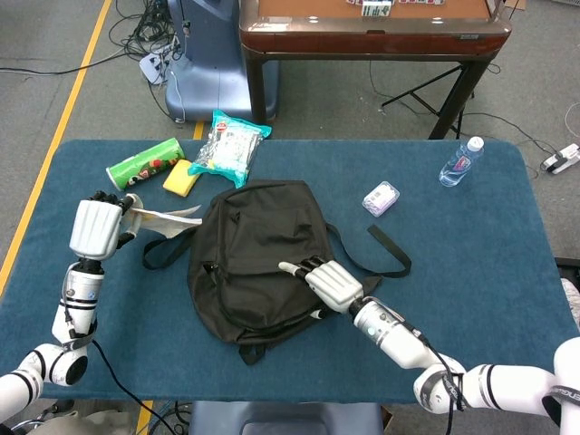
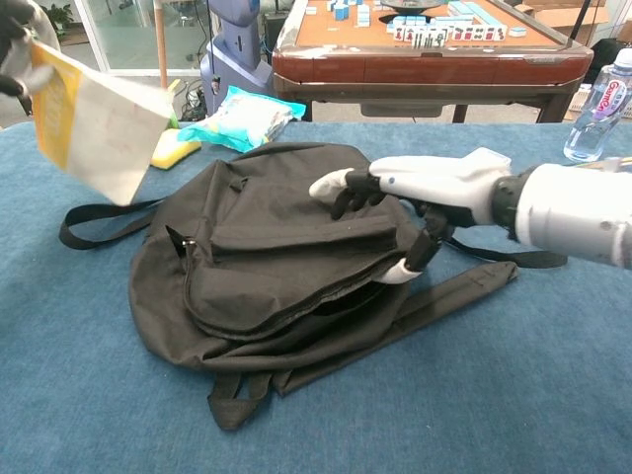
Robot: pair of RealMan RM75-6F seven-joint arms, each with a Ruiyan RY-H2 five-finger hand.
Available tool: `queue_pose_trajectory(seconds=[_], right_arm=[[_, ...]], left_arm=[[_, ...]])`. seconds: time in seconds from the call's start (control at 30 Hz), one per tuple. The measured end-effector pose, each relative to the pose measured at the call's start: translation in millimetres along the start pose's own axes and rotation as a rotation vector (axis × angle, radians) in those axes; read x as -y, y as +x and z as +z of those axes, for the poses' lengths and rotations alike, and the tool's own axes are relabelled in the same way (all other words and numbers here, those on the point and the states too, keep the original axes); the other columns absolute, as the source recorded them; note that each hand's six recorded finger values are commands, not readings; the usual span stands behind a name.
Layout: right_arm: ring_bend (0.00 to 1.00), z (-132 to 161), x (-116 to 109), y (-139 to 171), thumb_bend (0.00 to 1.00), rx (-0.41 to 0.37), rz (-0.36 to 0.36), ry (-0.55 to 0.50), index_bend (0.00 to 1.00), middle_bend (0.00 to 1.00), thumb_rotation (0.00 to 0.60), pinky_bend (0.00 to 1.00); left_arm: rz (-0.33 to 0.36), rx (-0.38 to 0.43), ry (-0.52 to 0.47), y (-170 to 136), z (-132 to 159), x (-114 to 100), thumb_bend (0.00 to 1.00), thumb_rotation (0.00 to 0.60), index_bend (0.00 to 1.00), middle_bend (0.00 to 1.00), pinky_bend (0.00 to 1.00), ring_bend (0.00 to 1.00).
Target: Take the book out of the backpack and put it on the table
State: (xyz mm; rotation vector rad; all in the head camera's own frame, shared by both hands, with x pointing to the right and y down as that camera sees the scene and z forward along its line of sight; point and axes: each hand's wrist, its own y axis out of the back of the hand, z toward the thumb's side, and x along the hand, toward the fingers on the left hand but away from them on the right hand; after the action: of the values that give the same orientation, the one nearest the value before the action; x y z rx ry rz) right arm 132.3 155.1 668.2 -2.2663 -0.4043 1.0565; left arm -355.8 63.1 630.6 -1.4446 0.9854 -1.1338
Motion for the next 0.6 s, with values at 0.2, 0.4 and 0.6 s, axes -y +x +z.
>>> queue_pose_trajectory(seconds=[0.2,0.4,0.6], right_arm=[[0.15,-15,-12,18,0.23,0.036,-0.031,-0.041,0.03,0.19,0.600,0.13],[0.15,-34,-30,30,0.23,0.095,-0.103,-0.029,0.03,0.19,0.600,0.13],[0.15,-56,-44,43,0.23,0.168,-0.164,-0.011,0.03,0.19,0.600,0.13]], left_arm=[[-0.189,0.035,-0.013,-18,15,22,0.59,0.600,0.57,0.66,0.50,0.60],[-0.467,0.043,-0.072,-44,27,27,0.31,0.600,0.24,0.47,0.35,0.46],[-0.681,0.028,-0.107,-76,31,11,0.21,0.600,0.07,0.33,0.22,0.37]])
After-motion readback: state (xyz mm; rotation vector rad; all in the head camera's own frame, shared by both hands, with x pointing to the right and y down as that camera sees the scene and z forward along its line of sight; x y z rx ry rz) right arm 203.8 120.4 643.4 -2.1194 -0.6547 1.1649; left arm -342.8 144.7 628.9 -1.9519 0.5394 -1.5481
